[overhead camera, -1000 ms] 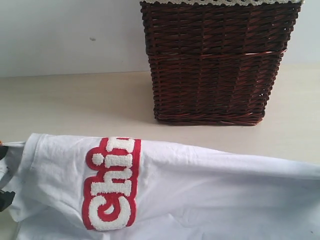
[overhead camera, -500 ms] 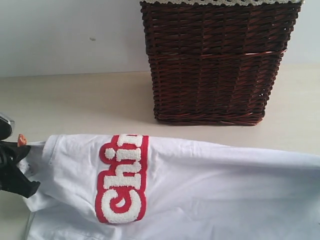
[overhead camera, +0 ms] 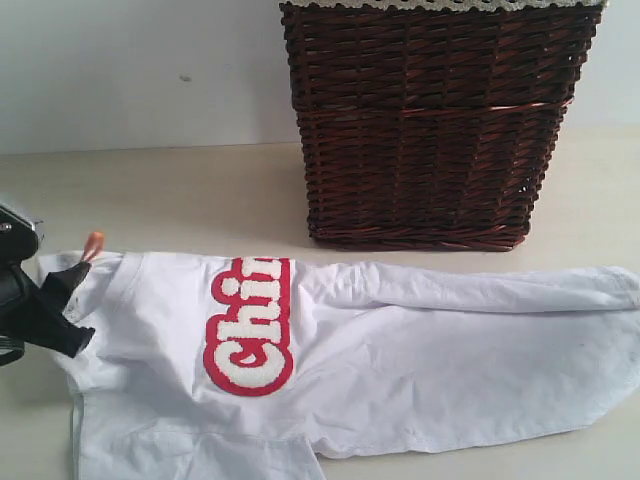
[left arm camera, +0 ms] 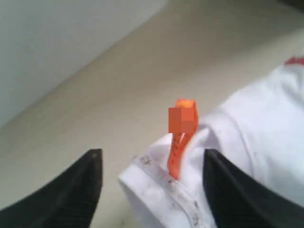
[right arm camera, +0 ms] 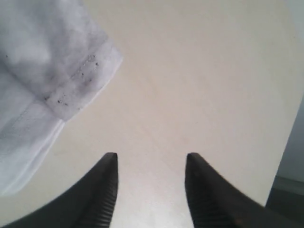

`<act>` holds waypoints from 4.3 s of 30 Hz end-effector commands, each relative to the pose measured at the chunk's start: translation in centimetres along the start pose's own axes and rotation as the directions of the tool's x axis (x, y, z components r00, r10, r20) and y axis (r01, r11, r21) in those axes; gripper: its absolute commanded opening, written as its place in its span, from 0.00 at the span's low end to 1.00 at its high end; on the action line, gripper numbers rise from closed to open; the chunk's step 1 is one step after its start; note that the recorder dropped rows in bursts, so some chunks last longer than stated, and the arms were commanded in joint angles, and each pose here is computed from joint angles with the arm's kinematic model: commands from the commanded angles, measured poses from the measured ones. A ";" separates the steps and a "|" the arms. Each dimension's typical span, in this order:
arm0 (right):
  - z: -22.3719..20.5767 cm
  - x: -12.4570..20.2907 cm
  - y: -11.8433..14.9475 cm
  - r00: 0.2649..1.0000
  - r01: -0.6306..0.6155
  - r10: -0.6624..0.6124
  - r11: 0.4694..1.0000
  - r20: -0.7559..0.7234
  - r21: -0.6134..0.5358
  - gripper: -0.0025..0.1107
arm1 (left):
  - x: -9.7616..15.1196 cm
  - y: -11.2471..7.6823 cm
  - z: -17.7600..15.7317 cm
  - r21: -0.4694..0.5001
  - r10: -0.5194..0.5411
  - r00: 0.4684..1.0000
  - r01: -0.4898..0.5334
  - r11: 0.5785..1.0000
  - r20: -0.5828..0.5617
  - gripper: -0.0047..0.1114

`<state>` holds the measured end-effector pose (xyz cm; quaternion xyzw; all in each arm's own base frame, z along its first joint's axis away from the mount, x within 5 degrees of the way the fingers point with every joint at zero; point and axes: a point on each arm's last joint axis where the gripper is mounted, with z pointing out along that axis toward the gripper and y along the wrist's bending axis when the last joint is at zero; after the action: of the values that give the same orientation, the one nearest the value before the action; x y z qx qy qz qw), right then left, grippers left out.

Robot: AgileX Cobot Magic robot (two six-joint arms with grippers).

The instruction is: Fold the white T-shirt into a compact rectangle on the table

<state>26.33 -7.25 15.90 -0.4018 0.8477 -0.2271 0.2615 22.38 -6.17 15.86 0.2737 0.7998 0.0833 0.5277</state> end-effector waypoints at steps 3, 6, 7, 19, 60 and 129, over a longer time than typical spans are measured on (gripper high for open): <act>0.6 0.1 -1.1 0.993 -0.121 0.122 0.988 0.003 0.095 0.57 | -1.8 1.8 0.8 -0.126 -0.198 0.978 0.205 0.971 0.066 0.60; 0.3 -0.4 -2.4 0.992 -0.129 0.127 0.981 0.027 0.144 0.58 | -3.0 2.7 1.2 -0.168 -0.256 0.961 0.270 0.948 0.102 0.50; 0.1 -0.6 -2.8 0.991 -0.130 0.126 0.979 0.035 0.157 0.58 | -3.4 2.8 1.4 -0.162 -0.249 0.961 0.266 0.950 0.118 0.45; -1.4 -2.5 2.1 0.994 -0.024 0.072 0.867 0.078 -0.499 0.18 | -3.8 -8.0 0.6 0.501 -0.094 0.980 0.172 0.848 -0.177 0.04; -2.2 -6.5 2.6 0.960 0.070 0.052 0.907 0.273 -0.416 0.05 | -10.8 -1.5 -1.1 0.117 -0.228 0.840 0.195 0.974 0.493 0.04; -16.2 -6.8 2.2 0.879 0.069 0.113 0.931 0.463 -0.358 0.05 | 3.3 1.6 -18.4 -0.084 -0.431 0.713 0.562 0.823 0.553 0.04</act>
<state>17.94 2.34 29.42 -0.4778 0.7810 0.0328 0.4009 5.63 -0.27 21.73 -0.0037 0.6592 -0.0358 0.7511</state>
